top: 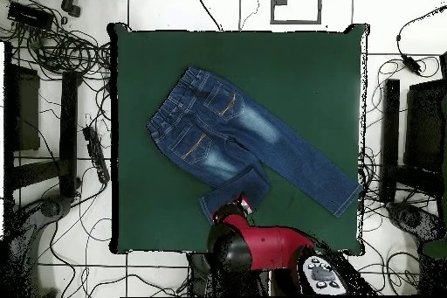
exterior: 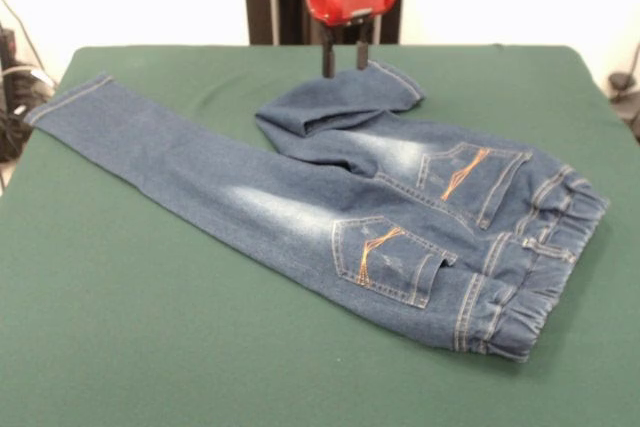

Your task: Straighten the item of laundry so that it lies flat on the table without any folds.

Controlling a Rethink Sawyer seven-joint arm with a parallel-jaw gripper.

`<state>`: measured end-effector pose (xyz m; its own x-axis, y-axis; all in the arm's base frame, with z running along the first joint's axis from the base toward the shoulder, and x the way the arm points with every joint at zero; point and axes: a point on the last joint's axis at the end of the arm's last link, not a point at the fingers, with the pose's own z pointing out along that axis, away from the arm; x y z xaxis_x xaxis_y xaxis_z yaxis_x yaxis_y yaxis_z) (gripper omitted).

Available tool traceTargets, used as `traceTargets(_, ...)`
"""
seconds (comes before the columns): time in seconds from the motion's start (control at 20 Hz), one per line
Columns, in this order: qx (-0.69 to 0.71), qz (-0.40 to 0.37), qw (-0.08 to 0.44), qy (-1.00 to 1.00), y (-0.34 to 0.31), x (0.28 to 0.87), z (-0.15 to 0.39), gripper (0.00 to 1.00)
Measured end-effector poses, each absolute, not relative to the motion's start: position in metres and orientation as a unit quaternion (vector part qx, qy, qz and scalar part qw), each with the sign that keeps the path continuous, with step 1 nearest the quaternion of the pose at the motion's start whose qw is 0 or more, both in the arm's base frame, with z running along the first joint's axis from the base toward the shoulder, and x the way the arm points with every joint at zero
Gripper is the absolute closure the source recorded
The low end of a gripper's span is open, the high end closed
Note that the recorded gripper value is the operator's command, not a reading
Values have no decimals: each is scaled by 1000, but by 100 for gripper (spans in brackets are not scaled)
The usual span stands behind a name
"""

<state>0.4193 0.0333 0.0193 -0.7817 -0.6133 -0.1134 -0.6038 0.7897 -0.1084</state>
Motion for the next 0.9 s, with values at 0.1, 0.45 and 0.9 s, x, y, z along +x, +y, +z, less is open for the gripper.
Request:
traceTargets(0.1,-314,-29,66,947,35,417,16,0)
traceTargets(0.45,-294,-6,28,955,44,399,-9,0)
traceTargets(0.9,-290,24,-24,956,55,368,-34,0)
